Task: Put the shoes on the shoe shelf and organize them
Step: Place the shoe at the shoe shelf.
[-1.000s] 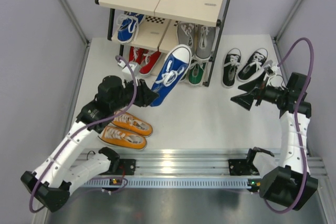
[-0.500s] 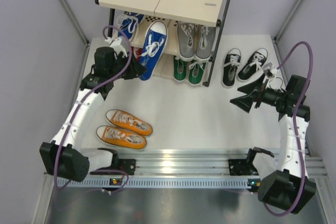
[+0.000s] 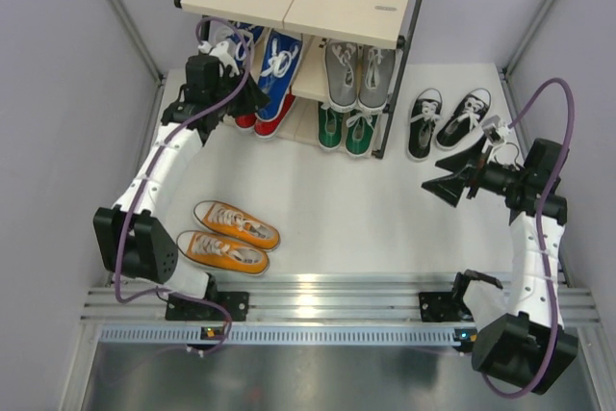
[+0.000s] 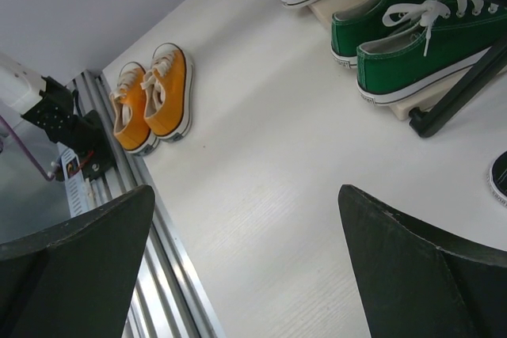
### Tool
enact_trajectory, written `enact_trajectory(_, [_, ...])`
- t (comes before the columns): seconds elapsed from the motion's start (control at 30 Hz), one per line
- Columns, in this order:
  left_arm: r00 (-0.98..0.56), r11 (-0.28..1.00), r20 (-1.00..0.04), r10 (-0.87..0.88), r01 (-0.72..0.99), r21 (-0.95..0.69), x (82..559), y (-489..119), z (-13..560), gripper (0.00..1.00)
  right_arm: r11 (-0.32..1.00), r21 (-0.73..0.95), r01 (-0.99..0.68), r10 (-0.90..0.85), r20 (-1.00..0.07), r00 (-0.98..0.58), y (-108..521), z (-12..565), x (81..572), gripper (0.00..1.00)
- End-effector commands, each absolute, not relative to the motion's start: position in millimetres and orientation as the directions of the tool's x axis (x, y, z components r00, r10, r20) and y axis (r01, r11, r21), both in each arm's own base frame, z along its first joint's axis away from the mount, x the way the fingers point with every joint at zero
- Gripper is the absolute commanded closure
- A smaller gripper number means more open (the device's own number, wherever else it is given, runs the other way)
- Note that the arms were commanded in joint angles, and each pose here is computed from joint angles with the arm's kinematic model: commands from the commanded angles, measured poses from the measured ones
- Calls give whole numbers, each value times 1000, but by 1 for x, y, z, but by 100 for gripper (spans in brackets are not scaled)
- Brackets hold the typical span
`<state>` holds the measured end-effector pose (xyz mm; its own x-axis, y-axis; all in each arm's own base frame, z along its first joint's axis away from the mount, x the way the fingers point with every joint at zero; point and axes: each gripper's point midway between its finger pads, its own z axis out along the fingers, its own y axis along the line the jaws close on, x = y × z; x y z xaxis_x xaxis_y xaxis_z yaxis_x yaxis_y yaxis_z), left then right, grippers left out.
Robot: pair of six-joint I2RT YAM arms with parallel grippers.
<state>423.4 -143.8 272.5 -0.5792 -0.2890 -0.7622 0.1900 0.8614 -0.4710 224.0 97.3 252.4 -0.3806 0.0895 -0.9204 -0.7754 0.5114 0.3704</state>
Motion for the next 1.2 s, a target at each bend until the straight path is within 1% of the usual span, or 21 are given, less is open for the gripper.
enact_trajectory(0.0, [-375, 845, -862, -340, 280, -455, 456, -143, 347, 100, 514, 305, -801, 73, -947, -314, 96, 261, 225, 1])
enact_trajectory(0.23, [-351, 857, -866, -356, 246, -452, 480, -133, 352, 100, 518, 308, -798, 73, -946, -317, 95, 260, 226, 1])
enact_trajectory(0.47, [-361, 861, -861, -359, 228, -455, 496, -129, 344, 99, 516, 310, -798, 74, -945, -320, 95, 259, 227, 1])
enact_trajectory(0.53, [-366, 861, -857, -362, 220, -458, 499, -128, 341, 90, 516, 309, -799, 74, -945, -318, 95, 259, 227, 1])
enact_trajectory(0.57, [-370, 861, -856, -362, 219, -459, 502, -128, 339, 88, 517, 308, -799, 74, -946, -317, 95, 259, 226, 0])
enact_trajectory(0.63, [-371, 865, -854, -365, 206, -458, 504, -125, 338, 78, 516, 312, -798, 75, -944, -321, 95, 259, 227, 1])
enact_trajectory(0.7, [-365, 867, -856, -366, 199, -456, 505, -124, 342, 71, 516, 312, -798, 75, -944, -321, 95, 259, 227, 1])
enact_trajectory(0.73, [-365, 869, -855, -369, 192, -457, 505, -122, 342, 66, 515, 314, -798, 76, -944, -322, 95, 258, 227, 1])
enact_trajectory(0.8, [-351, 871, -856, -379, 176, -458, 505, -119, 346, 51, 515, 314, -798, 76, -944, -322, 95, 259, 227, 0])
enact_trajectory(0.9, [-326, 875, -862, -387, 164, -455, 502, -115, 355, 38, 514, 312, -799, 76, -944, -320, 95, 259, 226, 1])
enact_trajectory(0.97, [-316, 878, -867, -386, 162, -450, 500, -113, 360, 36, 513, 314, -799, 77, -944, -322, 95, 259, 227, 1])
enact_trajectory(1.07, [-299, 880, -871, -389, 158, -448, 497, -110, 370, 29, 512, 313, -800, 76, -944, -320, 95, 259, 226, 1])
enact_trajectory(1.1, [-300, 881, -871, -388, 157, -446, 497, -110, 370, 29, 512, 313, -800, 76, -944, -320, 95, 259, 226, 1])
enact_trajectory(1.13, [-298, 881, -872, -389, 156, -446, 497, -109, 371, 26, 513, 313, -799, 77, -944, -320, 95, 259, 227, 1])
enact_trajectory(1.17, [-291, 881, -874, -389, 159, -446, 496, -109, 374, 25, 515, 312, -798, 76, -944, -320, 95, 259, 227, 1])
